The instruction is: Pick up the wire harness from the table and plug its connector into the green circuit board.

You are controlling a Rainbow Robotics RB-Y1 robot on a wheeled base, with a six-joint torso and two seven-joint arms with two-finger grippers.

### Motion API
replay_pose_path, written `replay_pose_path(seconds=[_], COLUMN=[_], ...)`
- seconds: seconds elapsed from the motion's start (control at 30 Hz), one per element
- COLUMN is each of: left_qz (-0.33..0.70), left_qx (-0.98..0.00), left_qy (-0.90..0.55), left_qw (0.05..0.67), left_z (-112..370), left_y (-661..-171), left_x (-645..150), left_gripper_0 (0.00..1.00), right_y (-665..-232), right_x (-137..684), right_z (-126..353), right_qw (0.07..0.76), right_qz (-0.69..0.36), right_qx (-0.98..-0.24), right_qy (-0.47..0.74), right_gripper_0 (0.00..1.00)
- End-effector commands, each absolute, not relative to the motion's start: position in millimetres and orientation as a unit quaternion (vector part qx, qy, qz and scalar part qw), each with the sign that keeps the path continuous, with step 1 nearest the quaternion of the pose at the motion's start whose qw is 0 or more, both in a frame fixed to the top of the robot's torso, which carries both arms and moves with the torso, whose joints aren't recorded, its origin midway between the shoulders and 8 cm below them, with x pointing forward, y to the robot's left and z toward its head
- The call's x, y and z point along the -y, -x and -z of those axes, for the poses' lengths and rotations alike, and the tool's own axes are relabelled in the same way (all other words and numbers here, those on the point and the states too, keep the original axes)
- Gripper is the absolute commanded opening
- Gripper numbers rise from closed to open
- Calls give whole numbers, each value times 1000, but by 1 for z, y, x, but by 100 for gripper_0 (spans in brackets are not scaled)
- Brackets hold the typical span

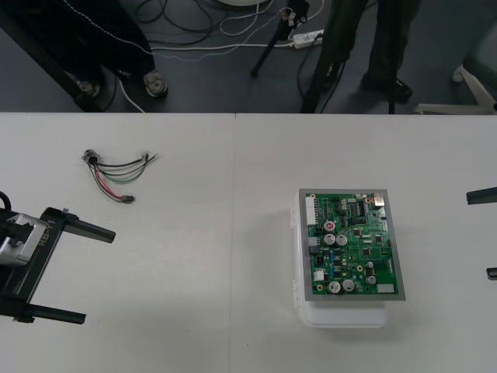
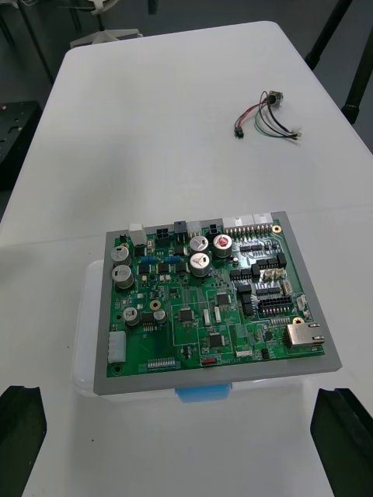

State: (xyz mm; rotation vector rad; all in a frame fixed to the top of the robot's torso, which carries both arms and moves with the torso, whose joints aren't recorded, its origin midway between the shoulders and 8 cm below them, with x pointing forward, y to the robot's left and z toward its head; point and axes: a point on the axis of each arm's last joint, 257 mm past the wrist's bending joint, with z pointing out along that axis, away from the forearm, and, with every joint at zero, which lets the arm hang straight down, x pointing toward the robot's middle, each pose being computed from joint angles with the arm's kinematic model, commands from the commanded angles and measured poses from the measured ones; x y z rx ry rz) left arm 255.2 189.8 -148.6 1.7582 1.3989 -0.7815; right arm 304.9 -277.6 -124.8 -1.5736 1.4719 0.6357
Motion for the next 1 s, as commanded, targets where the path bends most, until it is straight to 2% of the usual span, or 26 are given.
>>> replay_pose_path(seconds=[0.03, 0.5, 0.53, 0.57, 1.0], left_qz=[329, 257, 248, 242, 170], left_qx=[-548, -547, -547, -548, -563], left_qy=[-682, -718, -722, -724, -747], left_qw=[355, 345, 345, 344, 310], left_z=[159, 166, 167, 168, 191], left_y=[-239, -269, -273, -278, -336], left_x=[-186, -198, -200, -202, -233], left_gripper_0=[100, 100, 100, 100, 100], right_y=[-303, -303, -288, -286, -287], right_x=[283, 283, 278, 276, 276], right_z=[119, 119, 150, 154, 152], right_qw=[417, 417, 400, 399, 398], right_qz=[-255, -255, -288, -295, -294], right_qx=[-600, -600, -617, -618, -618], right_qy=[633, 633, 613, 610, 611], right_gripper_0=[100, 100, 100, 100, 100])
